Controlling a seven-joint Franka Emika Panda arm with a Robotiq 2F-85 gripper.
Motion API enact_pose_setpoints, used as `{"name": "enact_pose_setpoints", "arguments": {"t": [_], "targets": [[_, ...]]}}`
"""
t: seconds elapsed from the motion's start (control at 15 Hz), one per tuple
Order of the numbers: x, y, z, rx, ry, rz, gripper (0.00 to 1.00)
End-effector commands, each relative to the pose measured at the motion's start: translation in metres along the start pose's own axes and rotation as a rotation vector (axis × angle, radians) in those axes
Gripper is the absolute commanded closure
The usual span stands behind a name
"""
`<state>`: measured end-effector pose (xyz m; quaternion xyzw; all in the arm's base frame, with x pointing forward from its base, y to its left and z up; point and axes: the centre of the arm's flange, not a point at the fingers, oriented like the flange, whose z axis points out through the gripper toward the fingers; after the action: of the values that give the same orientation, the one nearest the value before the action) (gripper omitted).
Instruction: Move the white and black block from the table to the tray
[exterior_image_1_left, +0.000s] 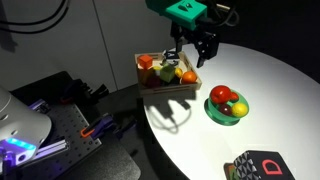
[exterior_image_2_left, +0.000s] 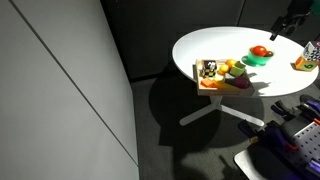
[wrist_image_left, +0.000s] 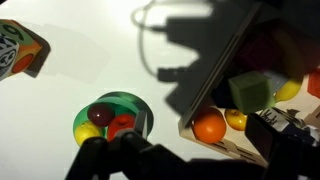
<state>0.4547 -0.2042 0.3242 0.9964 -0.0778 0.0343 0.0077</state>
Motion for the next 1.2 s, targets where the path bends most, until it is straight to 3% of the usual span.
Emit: {"name": "enact_pose_setpoints", "arguments": {"t": [0.0,1.13], "targets": [[-0.005,0.019,0.016,-0.007,0.019,0.054,0.0],[-0.027,0.13,0.065,0.017,-0.085,0.341,0.0]]}}
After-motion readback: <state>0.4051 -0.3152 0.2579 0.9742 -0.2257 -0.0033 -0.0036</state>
